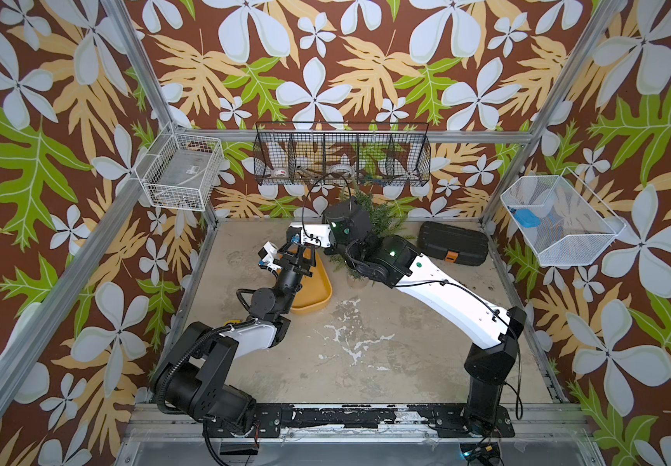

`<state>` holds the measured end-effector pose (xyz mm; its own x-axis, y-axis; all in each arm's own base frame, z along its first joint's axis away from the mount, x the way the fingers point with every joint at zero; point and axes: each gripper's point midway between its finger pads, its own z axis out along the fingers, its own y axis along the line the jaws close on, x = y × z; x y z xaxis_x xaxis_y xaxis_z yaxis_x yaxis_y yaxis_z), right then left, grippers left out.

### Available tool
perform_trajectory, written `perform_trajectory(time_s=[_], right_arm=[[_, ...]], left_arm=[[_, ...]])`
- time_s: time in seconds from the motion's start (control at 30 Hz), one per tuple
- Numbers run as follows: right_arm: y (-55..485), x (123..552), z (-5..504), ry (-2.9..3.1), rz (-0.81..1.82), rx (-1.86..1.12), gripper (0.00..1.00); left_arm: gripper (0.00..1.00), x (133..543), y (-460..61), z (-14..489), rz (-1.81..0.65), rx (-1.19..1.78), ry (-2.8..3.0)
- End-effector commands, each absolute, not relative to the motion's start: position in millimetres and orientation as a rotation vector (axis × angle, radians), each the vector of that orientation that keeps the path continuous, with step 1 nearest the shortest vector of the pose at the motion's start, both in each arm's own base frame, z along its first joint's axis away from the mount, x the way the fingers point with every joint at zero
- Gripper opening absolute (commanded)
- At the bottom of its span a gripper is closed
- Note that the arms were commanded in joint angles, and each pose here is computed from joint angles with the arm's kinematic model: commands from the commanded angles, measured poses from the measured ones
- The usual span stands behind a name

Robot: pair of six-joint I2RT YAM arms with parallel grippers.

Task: Decorate the small christmas tree with ornaments
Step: Hang an ornament on the christmas tree.

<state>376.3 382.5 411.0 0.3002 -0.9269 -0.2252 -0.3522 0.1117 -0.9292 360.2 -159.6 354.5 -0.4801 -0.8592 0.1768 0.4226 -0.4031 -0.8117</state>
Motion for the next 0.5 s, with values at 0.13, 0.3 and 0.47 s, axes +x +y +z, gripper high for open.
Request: perform_trajectory(time_s=[0.13,0.3,0.47], right_arm=[[378,363,452,1.232,-0.542,-1.342,0.0],[366,358,475,1.215,-0.511,-1.285,0.0],[346,370,485,1.23,-0.498,-1.237,0.0]], left_arm=[[0.23,352,-163,394,-1.939,-0.616,0.894],[0.23,363,-176,411,-1.857,-0.545,0.976],[0.23,382,-198,427,-1.84,-0.453,1.032]])
